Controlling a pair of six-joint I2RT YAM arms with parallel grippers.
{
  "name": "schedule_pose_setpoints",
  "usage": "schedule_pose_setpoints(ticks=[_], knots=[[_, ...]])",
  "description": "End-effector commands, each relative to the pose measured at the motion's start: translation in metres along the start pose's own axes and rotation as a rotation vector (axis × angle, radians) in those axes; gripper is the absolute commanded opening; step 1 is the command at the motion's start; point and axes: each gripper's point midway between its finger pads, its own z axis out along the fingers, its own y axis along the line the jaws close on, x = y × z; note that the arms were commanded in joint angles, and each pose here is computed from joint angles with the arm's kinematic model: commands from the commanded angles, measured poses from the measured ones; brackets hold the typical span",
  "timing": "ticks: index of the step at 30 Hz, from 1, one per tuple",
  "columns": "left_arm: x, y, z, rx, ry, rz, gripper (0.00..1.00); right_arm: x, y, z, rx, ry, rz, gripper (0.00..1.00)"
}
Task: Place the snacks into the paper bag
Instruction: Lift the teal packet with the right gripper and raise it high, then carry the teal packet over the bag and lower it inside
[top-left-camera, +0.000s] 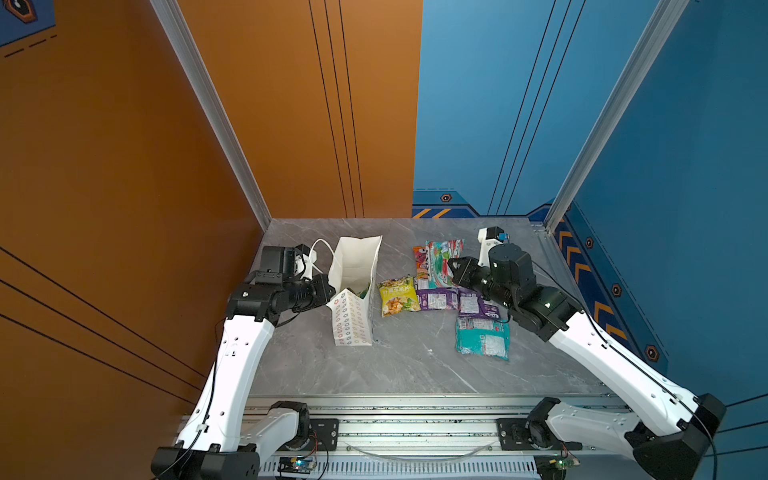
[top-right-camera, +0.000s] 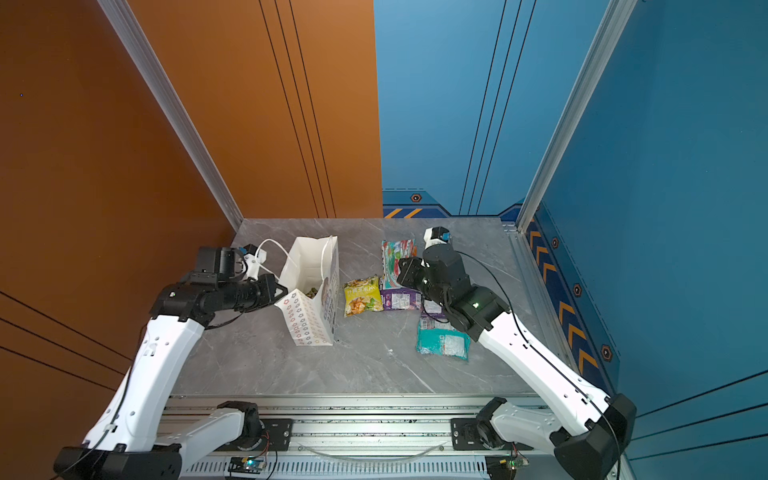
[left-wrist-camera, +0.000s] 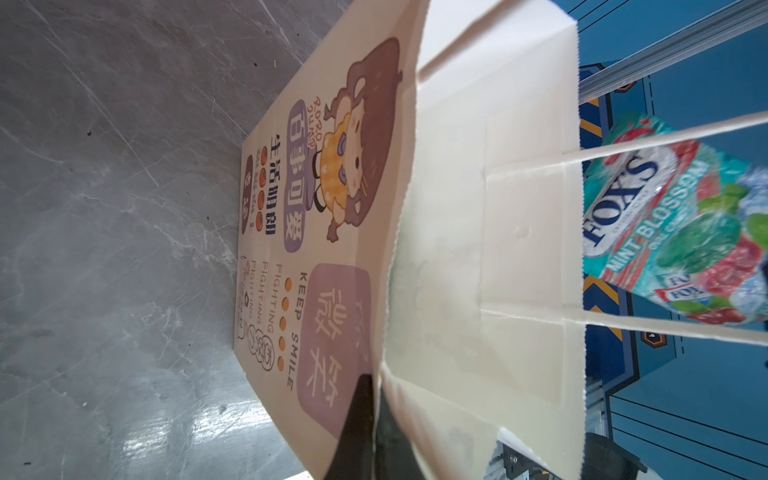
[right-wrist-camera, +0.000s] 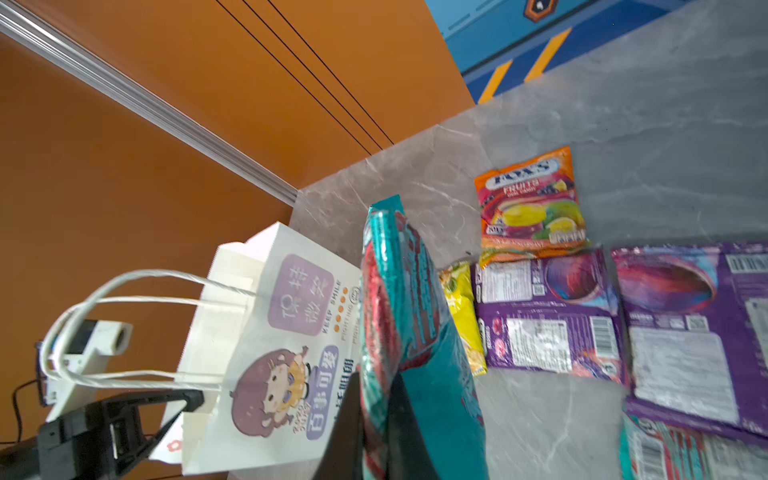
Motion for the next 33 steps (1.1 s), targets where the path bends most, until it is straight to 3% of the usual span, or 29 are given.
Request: schedule_pose_setpoints(ticks=[1, 14, 25, 33], knots=[[0.001, -0.004, 0.002, 0.016, 0.003, 0.008, 0.05, -0.039, 0.034, -0.002, -0.069, -0.119, -0.071, 0.0], [0.002, -0.005, 0.005, 0.025, 0.015, 0.013, 0.05, -0.094, 0.099, 0.02, -0.104, -0.229, -0.227, 0.0], [0.001, -0.006, 0.006, 0.031, 0.022, 0.016, 0.05, -0.104, 0.177, 0.043, -0.19, -0.254, -0.351, 0.0], [0.003, -0.006, 0.008, 0.031, 0.029, 0.01, 0.06, -0.091, 0.216, 0.063, -0.254, -0.23, -0.381, 0.0]])
